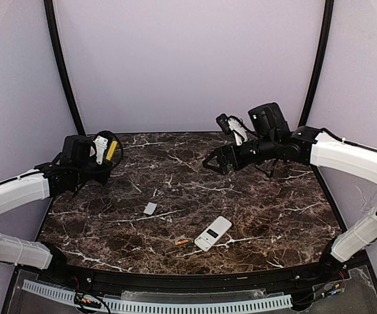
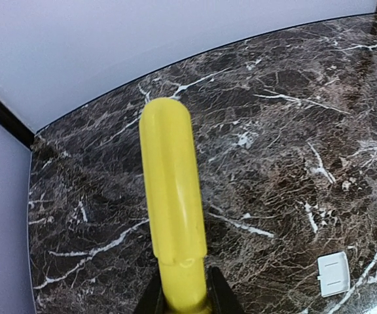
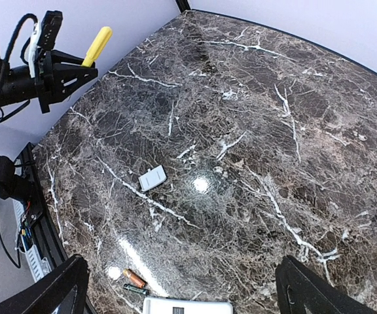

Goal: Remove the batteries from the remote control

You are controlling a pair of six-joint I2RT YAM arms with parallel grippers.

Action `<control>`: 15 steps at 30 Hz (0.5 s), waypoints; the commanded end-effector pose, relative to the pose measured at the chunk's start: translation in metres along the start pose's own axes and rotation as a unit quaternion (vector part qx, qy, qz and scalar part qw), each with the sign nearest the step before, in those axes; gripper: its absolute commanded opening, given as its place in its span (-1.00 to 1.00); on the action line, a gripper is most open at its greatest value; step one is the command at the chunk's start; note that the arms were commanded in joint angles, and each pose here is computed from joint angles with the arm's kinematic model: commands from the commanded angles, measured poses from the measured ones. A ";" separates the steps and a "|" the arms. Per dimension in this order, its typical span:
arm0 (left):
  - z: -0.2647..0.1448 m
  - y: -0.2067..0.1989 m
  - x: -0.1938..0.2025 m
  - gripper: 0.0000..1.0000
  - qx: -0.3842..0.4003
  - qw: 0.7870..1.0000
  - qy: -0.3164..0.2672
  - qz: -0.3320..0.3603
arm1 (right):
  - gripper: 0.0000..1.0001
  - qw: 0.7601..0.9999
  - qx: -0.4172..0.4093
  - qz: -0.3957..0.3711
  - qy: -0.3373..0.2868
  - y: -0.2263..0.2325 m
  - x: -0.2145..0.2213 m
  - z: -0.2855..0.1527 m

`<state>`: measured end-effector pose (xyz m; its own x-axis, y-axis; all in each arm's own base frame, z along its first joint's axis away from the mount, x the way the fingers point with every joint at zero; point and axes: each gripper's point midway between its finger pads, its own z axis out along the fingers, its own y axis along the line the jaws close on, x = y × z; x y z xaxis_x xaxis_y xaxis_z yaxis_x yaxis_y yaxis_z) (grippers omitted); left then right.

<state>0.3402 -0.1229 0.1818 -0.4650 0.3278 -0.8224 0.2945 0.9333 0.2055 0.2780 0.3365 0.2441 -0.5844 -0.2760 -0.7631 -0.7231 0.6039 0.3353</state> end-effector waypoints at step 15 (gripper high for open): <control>0.070 0.056 0.072 -0.99 -0.054 0.982 0.155 -0.091 | 0.97 1.000 -0.004 0.012 -0.013 -0.003 0.016 -0.007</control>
<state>0.3708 -0.0629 0.0960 -0.7251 0.1876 -0.6626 0.1106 0.9814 0.1569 0.2677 0.3276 0.2229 -0.6098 -0.2787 -0.7419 -0.7085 0.6113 0.3527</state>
